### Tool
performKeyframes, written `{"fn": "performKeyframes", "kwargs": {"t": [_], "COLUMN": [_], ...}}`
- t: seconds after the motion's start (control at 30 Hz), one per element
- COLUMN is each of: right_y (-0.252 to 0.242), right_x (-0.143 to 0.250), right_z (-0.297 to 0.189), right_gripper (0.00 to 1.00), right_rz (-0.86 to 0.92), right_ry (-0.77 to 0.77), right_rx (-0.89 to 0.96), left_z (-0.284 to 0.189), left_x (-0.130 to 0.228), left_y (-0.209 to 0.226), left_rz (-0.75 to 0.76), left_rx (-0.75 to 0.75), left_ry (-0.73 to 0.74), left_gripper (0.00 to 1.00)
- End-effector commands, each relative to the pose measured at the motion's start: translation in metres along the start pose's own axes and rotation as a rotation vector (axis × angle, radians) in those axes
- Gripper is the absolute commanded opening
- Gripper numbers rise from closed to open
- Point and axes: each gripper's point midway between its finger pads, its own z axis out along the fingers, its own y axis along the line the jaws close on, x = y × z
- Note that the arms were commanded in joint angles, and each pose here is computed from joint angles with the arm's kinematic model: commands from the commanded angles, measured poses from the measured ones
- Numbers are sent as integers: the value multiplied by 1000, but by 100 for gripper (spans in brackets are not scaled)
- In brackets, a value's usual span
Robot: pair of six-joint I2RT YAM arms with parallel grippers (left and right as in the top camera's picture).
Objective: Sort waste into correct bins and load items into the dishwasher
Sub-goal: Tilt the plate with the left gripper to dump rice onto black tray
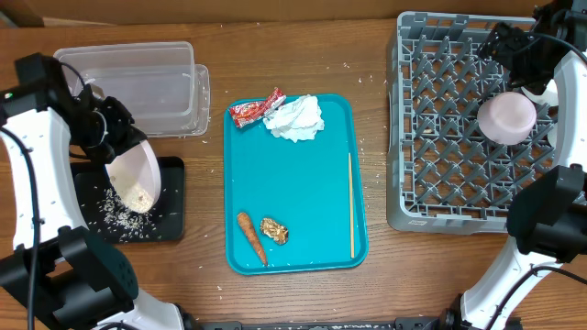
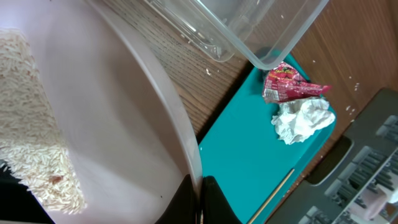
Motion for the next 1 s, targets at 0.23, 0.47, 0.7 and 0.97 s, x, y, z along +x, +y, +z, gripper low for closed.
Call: {"fn": "performKeyframes", "kwargs": {"t": [0.23, 0.47, 0.7, 0.97], "right_y": [6, 6, 6, 6], "right_x": [-13, -13, -13, -13], "right_z": [-24, -24, -24, -24], "right_gripper": [100, 100, 100, 100], "right_rz": [-3, -3, -3, -3], "right_ry": [-63, -63, -63, -63], "right_rx": [-19, -19, -19, -19], "left_z": [-22, -27, -36, -45], "left_x": [3, 1, 1, 3], "left_y": [-9, -1, 1, 4], "left_rz": [43, 31, 44, 33], "left_rx": [206, 219, 285, 337], "left_ry": [30, 26, 27, 37], "left_gripper": [4, 4, 4, 4]}}
